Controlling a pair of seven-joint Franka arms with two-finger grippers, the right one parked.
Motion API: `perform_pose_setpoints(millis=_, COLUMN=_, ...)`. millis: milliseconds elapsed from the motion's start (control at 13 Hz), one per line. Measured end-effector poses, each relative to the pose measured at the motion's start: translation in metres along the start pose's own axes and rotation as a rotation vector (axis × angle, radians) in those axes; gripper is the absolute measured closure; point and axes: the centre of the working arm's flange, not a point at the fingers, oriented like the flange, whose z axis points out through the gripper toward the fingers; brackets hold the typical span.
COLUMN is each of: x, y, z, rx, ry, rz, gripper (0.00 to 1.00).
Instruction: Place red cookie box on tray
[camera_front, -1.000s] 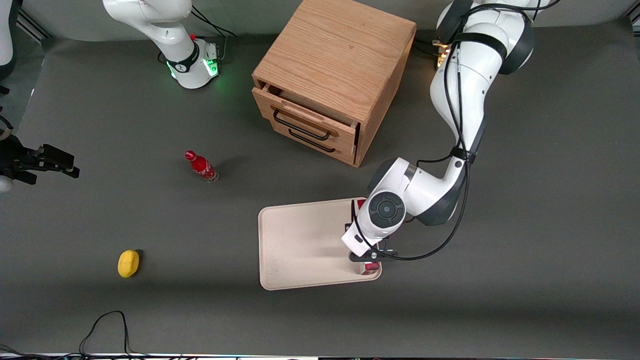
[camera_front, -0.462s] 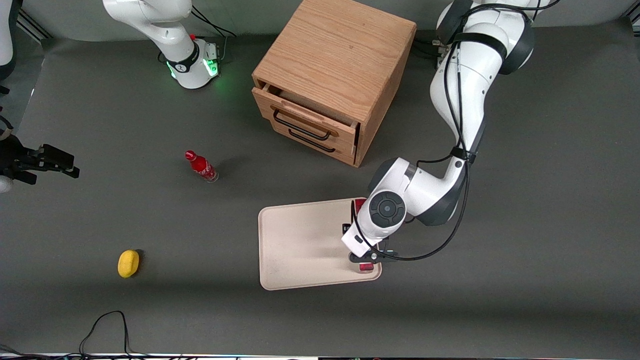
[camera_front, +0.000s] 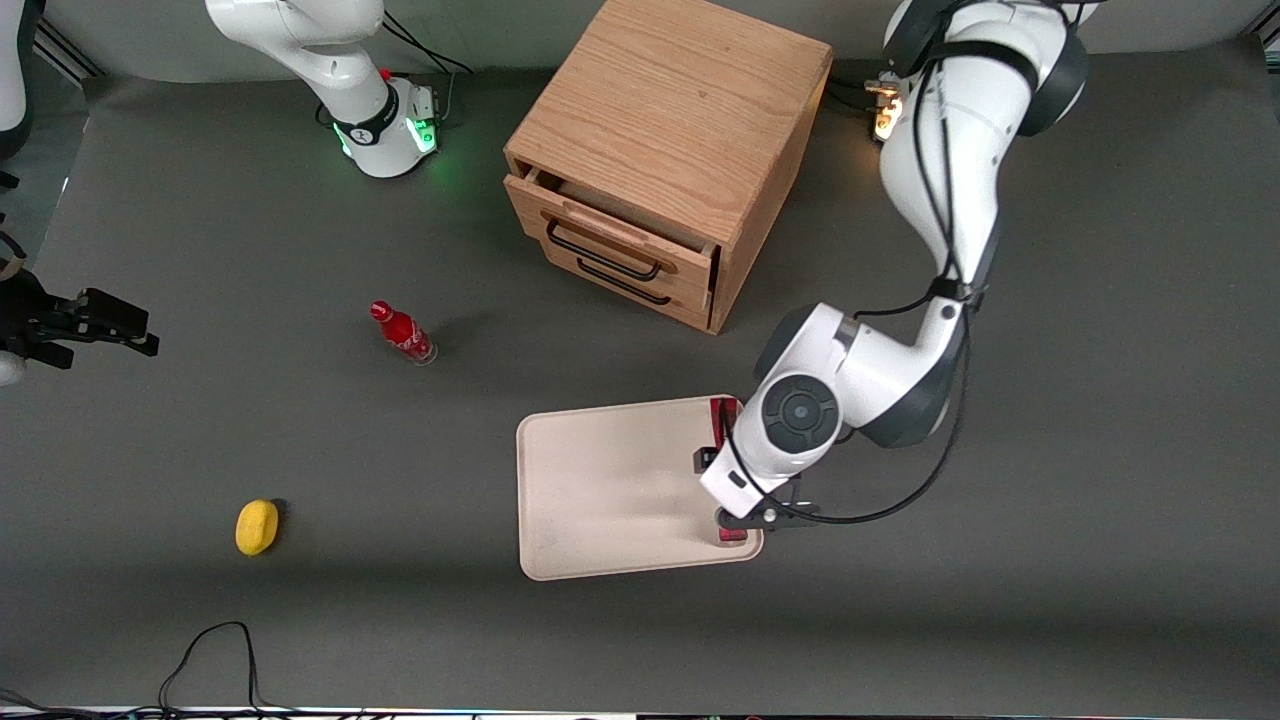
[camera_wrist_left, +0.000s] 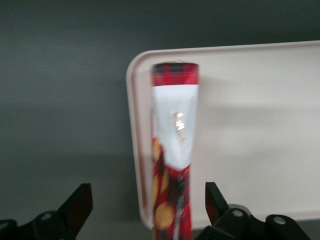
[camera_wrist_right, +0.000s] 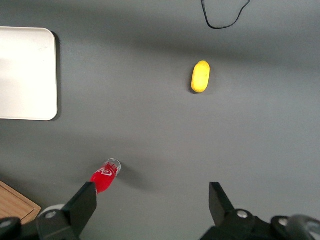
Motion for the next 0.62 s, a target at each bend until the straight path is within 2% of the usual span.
perform_pose_setpoints(millis=308, x=-0.028, y=-0.071, z=-0.117, rx=0.012, ry=0.036, rz=0.023, gripper=0.00)
perform_pose_setpoints(millis=615, x=-0.088, y=-0.195, z=-0.181, rx=0.066, ry=0.018, rz=0.082, gripper=0.00)
